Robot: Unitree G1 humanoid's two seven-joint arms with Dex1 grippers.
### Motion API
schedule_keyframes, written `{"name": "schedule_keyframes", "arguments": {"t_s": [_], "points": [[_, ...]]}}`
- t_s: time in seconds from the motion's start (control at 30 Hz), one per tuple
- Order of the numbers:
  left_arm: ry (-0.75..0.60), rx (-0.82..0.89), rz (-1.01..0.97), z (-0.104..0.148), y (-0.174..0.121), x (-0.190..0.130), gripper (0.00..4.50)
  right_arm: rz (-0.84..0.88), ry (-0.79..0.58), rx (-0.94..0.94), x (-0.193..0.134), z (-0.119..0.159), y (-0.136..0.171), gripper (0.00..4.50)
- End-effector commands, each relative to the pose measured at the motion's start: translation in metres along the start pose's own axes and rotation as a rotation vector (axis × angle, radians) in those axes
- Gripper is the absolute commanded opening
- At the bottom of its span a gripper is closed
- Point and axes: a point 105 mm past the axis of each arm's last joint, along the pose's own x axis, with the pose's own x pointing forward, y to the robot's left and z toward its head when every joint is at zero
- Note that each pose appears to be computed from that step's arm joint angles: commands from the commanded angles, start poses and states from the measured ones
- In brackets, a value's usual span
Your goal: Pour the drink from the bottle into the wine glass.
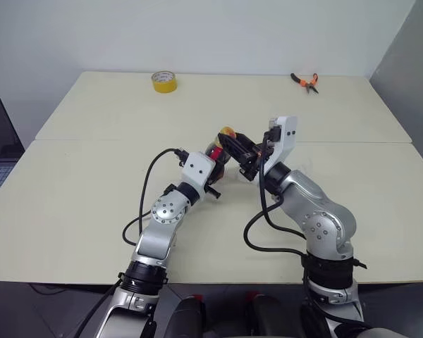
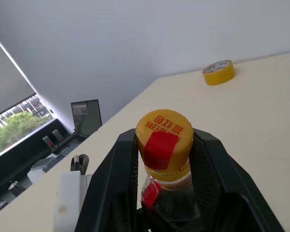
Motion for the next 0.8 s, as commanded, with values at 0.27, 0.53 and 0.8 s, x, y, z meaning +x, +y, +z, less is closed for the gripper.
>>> {"name": "schedule_keyframes", "arguments": {"t_s": [0.27, 0.53, 0.8], "points": [[-0.071, -0.017, 0.036, 0.019, 0.007, 0.0, 0.64, -0.111, -0.036, -0.424, -0.057, 0.018, -0.019, 1.21], [-0.076, -0.093, 0.118, 0.018, 0.022, -0.001, 0.64, -0.453, 0.091, -0.465, -0.145, -0.003, -0.095, 1.21], [-0.071, -0.115, 0.168, 0.016, 0.036, 0.0, 0.64, -0.625, 0.266, -0.371, -0.195, -0.052, -0.137, 1.21]]}}
